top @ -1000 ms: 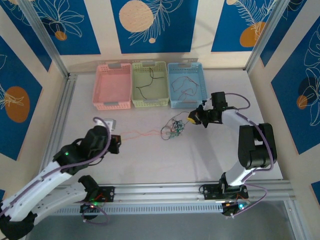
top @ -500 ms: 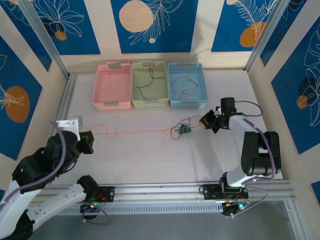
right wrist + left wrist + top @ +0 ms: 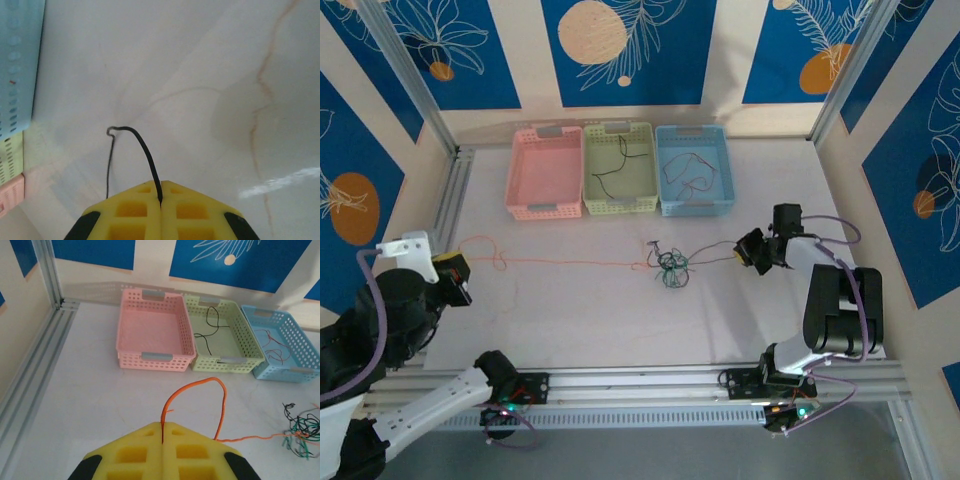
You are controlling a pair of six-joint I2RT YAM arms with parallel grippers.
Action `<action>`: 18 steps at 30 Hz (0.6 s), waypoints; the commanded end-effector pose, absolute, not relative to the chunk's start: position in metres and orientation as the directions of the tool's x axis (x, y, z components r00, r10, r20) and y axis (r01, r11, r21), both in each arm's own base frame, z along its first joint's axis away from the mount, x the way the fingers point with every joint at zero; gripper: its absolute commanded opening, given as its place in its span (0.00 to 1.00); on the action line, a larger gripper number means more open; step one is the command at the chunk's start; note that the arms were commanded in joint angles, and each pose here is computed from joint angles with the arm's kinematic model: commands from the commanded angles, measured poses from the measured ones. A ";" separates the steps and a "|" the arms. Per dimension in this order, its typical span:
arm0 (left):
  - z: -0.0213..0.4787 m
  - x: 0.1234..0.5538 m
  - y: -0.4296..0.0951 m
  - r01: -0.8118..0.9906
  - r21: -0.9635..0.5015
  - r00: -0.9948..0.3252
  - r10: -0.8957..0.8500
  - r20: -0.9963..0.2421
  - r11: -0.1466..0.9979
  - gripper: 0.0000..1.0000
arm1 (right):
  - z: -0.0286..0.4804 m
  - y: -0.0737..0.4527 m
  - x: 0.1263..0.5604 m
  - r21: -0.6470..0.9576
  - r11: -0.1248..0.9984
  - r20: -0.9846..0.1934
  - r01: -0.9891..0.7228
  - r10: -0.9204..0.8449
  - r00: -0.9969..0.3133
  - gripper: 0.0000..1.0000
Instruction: Untangle the cables
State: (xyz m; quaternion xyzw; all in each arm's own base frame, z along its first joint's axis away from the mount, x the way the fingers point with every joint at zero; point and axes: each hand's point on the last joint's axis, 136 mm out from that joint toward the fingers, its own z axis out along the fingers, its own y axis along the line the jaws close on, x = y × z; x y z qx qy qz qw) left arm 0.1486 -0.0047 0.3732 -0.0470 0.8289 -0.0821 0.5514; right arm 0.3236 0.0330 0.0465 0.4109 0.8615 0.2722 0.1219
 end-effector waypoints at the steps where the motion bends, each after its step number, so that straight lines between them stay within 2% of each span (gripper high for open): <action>1: 0.387 0.144 0.013 -0.030 -0.139 -0.346 -0.141 -0.928 0.990 0.00 | 0.051 0.016 0.319 0.547 0.497 -0.027 0.673 0.815 -0.579 0.00; 8: 0.409 0.134 0.044 -0.115 -0.089 -0.272 -0.117 -0.955 0.989 0.00 | 0.056 -0.020 0.313 0.488 0.490 -0.131 0.722 0.859 -0.495 0.00; 18: 0.437 0.124 0.065 -0.147 -0.083 -0.191 -0.111 -0.975 0.986 0.00 | 0.054 -0.045 0.306 0.466 0.436 -0.154 0.770 0.897 -0.414 0.00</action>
